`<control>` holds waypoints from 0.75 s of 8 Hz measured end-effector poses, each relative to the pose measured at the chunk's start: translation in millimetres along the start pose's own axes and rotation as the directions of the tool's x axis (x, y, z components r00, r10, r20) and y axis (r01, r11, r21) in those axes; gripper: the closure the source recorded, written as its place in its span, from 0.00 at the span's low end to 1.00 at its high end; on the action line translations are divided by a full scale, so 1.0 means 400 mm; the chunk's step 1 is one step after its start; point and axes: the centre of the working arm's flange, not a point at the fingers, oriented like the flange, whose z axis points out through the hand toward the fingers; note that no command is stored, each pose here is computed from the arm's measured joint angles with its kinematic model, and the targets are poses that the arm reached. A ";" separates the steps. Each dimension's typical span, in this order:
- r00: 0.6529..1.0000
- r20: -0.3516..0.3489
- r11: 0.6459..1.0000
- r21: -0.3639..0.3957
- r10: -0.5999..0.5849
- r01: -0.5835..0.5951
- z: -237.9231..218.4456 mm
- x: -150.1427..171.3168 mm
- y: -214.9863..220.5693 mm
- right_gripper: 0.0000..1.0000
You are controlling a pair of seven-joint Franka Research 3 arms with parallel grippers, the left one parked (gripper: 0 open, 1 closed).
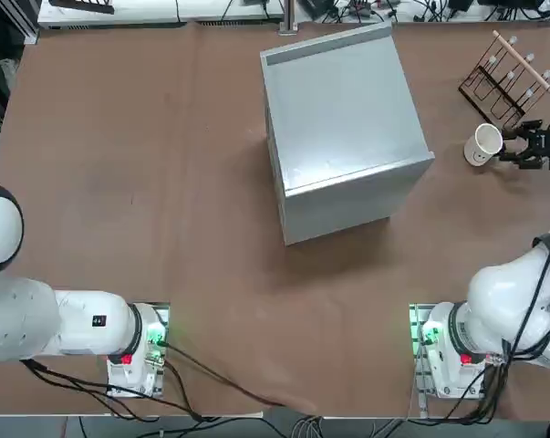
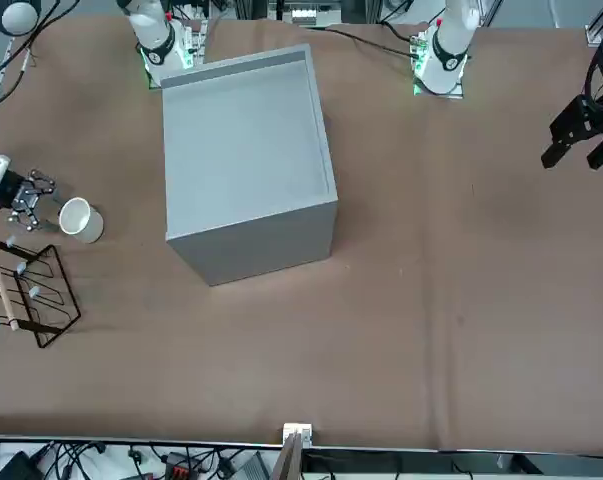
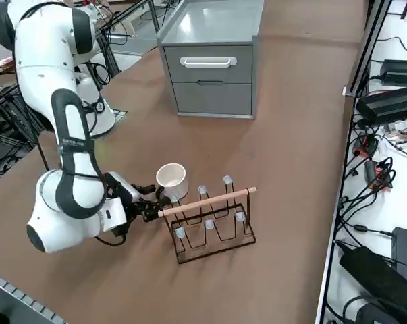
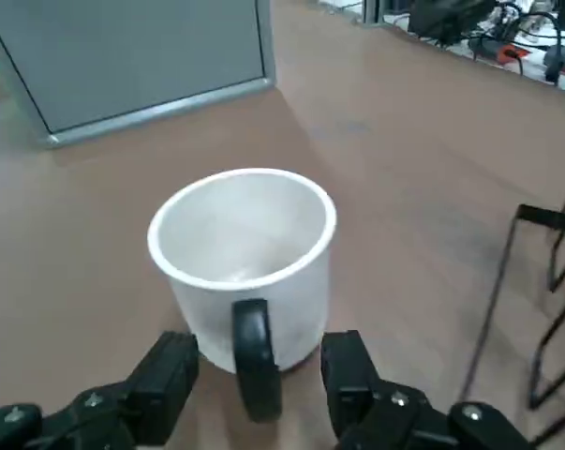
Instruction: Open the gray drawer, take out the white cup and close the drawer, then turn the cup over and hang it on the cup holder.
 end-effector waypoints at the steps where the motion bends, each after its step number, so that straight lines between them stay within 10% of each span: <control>1: 1.000 -0.009 1.000 0.006 0.002 -0.002 0.004 -0.003 -0.003 0.18; 6: 0.999 -0.032 1.000 0.022 0.020 -0.020 0.044 -0.038 -0.008 0.27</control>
